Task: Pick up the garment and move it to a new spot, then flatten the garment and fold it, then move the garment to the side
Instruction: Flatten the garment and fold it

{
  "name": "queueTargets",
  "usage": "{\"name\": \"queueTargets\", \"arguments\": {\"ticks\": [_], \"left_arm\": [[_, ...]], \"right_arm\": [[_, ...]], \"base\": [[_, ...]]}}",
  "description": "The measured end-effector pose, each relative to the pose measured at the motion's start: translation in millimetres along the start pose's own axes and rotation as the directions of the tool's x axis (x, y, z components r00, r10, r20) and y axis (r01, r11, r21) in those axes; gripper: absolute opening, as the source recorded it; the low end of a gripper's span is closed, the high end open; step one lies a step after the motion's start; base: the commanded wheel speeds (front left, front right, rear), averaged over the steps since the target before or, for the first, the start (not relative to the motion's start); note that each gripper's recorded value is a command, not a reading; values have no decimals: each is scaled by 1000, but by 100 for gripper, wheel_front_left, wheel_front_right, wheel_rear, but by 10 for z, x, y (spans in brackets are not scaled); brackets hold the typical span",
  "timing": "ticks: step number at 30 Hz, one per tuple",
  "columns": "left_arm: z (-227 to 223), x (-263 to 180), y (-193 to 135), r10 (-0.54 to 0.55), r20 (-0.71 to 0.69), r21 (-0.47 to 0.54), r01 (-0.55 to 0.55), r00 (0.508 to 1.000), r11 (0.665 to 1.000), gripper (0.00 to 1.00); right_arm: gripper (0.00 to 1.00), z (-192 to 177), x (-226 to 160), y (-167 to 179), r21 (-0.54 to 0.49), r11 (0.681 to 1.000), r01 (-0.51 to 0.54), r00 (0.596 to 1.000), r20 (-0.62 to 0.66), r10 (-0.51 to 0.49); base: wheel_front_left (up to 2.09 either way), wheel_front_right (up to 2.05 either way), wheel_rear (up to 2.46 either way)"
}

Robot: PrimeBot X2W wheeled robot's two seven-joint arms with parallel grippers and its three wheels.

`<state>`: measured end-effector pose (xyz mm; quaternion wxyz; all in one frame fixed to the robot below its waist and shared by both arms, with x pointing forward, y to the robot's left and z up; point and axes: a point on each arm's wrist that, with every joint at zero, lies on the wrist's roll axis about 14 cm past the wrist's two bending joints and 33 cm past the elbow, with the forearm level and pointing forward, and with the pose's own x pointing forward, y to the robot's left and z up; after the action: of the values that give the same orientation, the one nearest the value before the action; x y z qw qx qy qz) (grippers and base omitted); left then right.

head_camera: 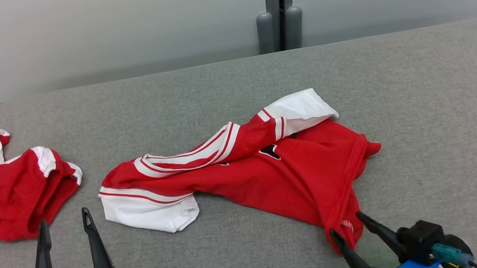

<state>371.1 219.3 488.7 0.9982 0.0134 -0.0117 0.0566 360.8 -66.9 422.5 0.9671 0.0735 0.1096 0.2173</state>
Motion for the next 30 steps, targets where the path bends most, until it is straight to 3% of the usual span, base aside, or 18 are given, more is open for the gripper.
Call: {"name": "queueTargets", "arguments": {"ticks": [5,6,7,11,16,25,30], "left_arm": [[-28,-5,-1,3,-8,2,-3,1000,1000,100],[-35,-6,6,5,-10,4,-5,1000,1000,100],[-43,-4,11,7,-12,3,-7,1000,1000,100],[-69,9,8,5,-19,5,-5,1000,1000,100],[-81,39,-41,-8,-21,2,8,1000,1000,100],[-79,98,-237,-62,-18,-9,62,998,998,100],[-70,128,-298,-80,-15,-11,80,997,997,100]], "right_arm": [[100,-133,135,155,1,999,-49,997,-59,49],[40,-143,161,168,2,999,-53,997,-63,53],[0,-149,187,179,6,998,-56,996,-67,56],[0,-37,295,188,-3,998,-67,997,-40,66],[0,393,285,49,24,999,-31,994,103,29],[0,624,-246,-196,85,996,36,976,210,-53],[0,507,-573,-287,127,989,75,985,145,-94]], "base": [[0,0,0],[0,0,0],[0,0,0],[0,0,0],[0,0,0],[0,0,0],[0,0,0]]}}
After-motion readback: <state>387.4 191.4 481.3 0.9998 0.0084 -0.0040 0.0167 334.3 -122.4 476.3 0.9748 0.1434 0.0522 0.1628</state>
